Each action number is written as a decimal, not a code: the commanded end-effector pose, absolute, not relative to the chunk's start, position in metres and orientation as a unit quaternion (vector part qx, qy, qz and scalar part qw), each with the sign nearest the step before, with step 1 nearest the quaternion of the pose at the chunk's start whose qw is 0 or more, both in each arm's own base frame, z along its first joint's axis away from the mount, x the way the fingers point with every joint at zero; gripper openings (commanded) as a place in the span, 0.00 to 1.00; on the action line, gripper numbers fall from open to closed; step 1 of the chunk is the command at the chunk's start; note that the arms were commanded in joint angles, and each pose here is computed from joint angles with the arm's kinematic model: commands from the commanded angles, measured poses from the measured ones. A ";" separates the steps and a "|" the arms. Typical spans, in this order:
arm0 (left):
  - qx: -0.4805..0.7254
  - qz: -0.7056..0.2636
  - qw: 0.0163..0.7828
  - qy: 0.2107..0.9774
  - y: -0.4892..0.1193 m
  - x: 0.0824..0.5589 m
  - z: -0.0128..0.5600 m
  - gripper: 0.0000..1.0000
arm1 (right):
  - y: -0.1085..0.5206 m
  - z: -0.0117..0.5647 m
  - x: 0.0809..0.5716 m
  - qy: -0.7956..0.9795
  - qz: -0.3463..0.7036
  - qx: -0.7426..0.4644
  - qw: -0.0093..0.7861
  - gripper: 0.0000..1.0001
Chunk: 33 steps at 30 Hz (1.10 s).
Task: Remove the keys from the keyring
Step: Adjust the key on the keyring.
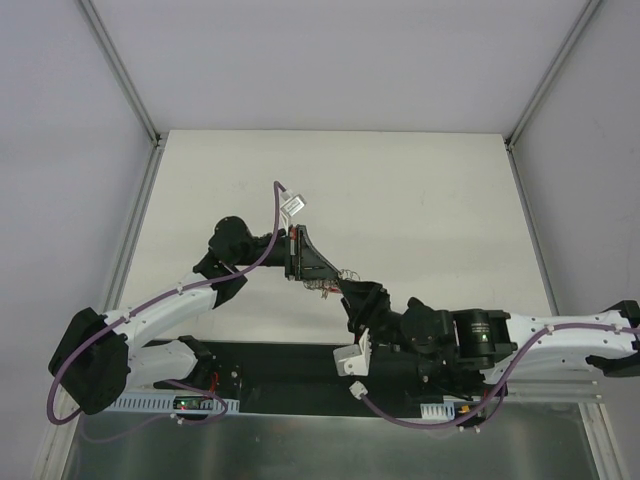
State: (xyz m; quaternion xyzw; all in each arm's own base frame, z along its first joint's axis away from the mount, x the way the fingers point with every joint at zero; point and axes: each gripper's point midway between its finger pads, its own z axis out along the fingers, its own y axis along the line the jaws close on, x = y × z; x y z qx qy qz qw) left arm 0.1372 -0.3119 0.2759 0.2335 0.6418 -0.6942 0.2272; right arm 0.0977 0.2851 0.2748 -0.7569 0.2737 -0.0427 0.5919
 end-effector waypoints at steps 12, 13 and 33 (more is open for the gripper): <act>0.203 -0.716 0.210 0.634 -0.308 0.140 0.310 0.00 | 0.285 0.280 0.105 0.221 -0.150 -0.771 0.578 0.49; 0.201 -0.718 0.206 0.634 -0.308 0.138 0.311 0.00 | 0.285 0.276 0.106 0.219 -0.162 -0.774 0.571 0.49; 0.196 -0.729 0.180 0.631 -0.304 0.128 0.317 0.00 | 0.294 0.269 0.120 0.238 -0.199 -0.768 0.560 0.40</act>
